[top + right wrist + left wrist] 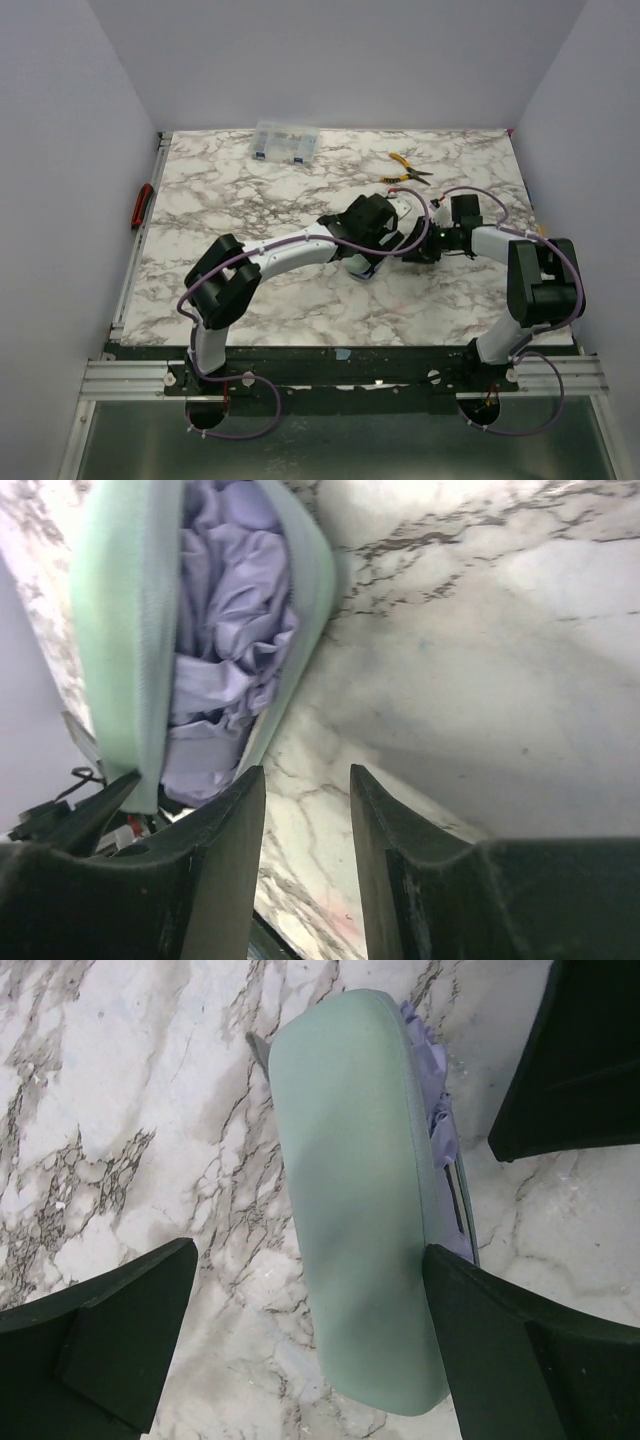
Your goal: Open the umbrella
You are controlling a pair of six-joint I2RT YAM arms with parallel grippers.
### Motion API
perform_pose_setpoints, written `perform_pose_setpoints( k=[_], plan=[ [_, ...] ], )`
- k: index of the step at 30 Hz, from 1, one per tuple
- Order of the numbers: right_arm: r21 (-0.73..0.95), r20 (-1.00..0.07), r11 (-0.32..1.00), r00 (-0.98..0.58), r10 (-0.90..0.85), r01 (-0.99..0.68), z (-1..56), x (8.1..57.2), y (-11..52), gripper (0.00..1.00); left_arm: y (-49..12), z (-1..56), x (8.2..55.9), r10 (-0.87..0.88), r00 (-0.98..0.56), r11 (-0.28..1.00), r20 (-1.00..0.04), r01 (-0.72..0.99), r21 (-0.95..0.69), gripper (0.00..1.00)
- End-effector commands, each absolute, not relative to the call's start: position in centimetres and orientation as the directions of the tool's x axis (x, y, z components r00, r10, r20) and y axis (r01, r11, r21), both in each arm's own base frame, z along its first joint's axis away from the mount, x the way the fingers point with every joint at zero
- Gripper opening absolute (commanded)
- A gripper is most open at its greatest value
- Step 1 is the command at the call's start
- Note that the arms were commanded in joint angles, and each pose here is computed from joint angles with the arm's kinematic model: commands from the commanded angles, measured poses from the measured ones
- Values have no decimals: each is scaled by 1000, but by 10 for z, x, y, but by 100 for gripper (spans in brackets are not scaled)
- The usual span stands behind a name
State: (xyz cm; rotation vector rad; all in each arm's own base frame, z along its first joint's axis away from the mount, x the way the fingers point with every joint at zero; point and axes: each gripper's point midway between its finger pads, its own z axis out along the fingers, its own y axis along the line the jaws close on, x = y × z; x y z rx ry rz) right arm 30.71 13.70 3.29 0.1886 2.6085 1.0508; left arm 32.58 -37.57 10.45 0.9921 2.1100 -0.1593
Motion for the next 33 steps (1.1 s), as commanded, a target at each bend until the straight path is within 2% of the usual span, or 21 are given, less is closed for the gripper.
perform_pose_setpoints(
  k=[1, 8, 15, 17, 20, 24, 33],
  plan=[
    [762, -286, 644, -925, 250, -62, 57, 311, 156, 43, -361, 117, 331, 565, -426, 723, -707, 669, 175, 98],
    [743, -297, 666, -924, 240, -66, 52, 317, 154, 44, -348, 129, 346, 523, -439, 759, -731, 630, 165, 98],
    [732, -363, 667, -907, 211, -138, 69, 333, 160, 46, -334, 141, 364, 462, -438, 782, -771, 611, 122, 98],
    [730, -373, 668, -904, 210, -146, 72, 337, 160, 45, -338, 152, 359, 437, -386, 746, -813, 660, 88, 98],
    [732, -374, 666, -903, 210, -148, 74, 340, 161, 45, -351, 161, 337, 468, -208, 615, -859, 775, 148, 98],
    [740, -367, 657, -905, 213, -146, 74, 340, 163, 42, -363, 147, 318, 564, -133, 520, -815, 824, 225, 98],
    [781, -366, 605, -900, 239, -157, 96, 343, 170, 41, -374, 110, 333, 651, -154, 521, -743, 803, 290, 98]
  ],
)
